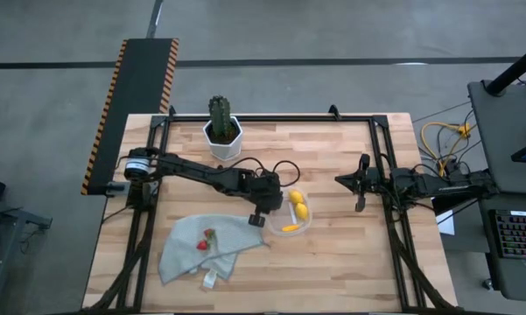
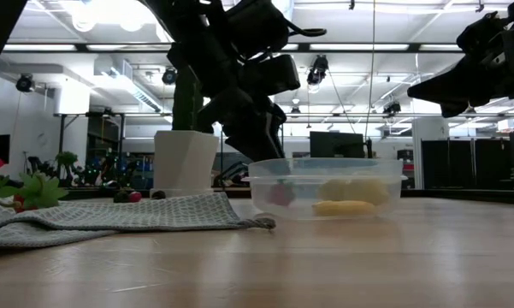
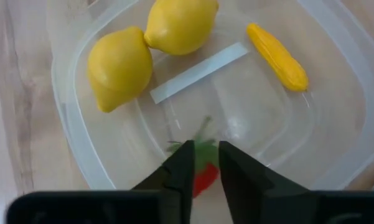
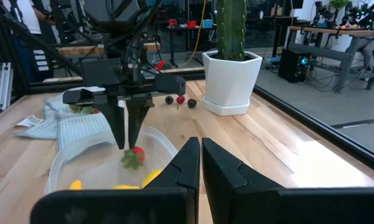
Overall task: Pick and placing Produce into tupperware
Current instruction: Put the bottom right red strawberry into the transparent container, then put the top red strawberry into the transparent container
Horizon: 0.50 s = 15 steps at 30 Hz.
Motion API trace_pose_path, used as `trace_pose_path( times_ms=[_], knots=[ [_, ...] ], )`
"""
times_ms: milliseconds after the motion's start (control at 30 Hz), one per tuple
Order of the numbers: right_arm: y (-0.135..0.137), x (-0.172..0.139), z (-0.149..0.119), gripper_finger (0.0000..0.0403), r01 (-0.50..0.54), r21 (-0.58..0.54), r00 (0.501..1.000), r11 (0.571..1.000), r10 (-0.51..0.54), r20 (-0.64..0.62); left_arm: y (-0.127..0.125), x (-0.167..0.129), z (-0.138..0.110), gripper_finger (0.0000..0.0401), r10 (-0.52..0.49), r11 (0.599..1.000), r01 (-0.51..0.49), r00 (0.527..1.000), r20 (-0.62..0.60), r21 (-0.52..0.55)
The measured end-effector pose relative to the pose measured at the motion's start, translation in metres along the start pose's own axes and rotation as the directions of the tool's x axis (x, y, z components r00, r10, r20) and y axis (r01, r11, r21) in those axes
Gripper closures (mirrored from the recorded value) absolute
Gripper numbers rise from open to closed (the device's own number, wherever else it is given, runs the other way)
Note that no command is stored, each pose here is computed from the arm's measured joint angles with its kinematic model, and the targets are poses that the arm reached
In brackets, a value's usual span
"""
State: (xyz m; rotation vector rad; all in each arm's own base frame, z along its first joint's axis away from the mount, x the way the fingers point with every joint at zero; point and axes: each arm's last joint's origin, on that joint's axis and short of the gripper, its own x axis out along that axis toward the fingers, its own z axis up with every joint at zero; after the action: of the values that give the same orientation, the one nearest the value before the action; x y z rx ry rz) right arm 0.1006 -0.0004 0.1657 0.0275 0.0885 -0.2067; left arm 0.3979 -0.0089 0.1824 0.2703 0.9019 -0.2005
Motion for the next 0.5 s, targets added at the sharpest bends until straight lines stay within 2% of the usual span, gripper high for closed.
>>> trace_pose_path(
  times_ms=[100,233,500],
  knots=[
    [0.0,0.0,0.0,0.0394,0.0,0.0,1.0,1.0,0.0,0.0,0.0,0.0,0.0,0.0313,0.0,1.0,0.0,1.0,-0.001,0.0],
    [0.0,0.0,0.0,0.0394,0.0,0.0,1.0,1.0,0.0,0.0,-0.001,-0.01,0.006,0.0305,0.008,1.0,-0.008,1.0,0.022,0.003],
    [0.0,0.0,0.0,0.0394,0.0,0.0,1.0,1.0,0.0,-0.002,-0.026,-0.056,0.023,0.0304,0.091,0.994,-0.091,0.996,0.016,0.064]
  ],
)
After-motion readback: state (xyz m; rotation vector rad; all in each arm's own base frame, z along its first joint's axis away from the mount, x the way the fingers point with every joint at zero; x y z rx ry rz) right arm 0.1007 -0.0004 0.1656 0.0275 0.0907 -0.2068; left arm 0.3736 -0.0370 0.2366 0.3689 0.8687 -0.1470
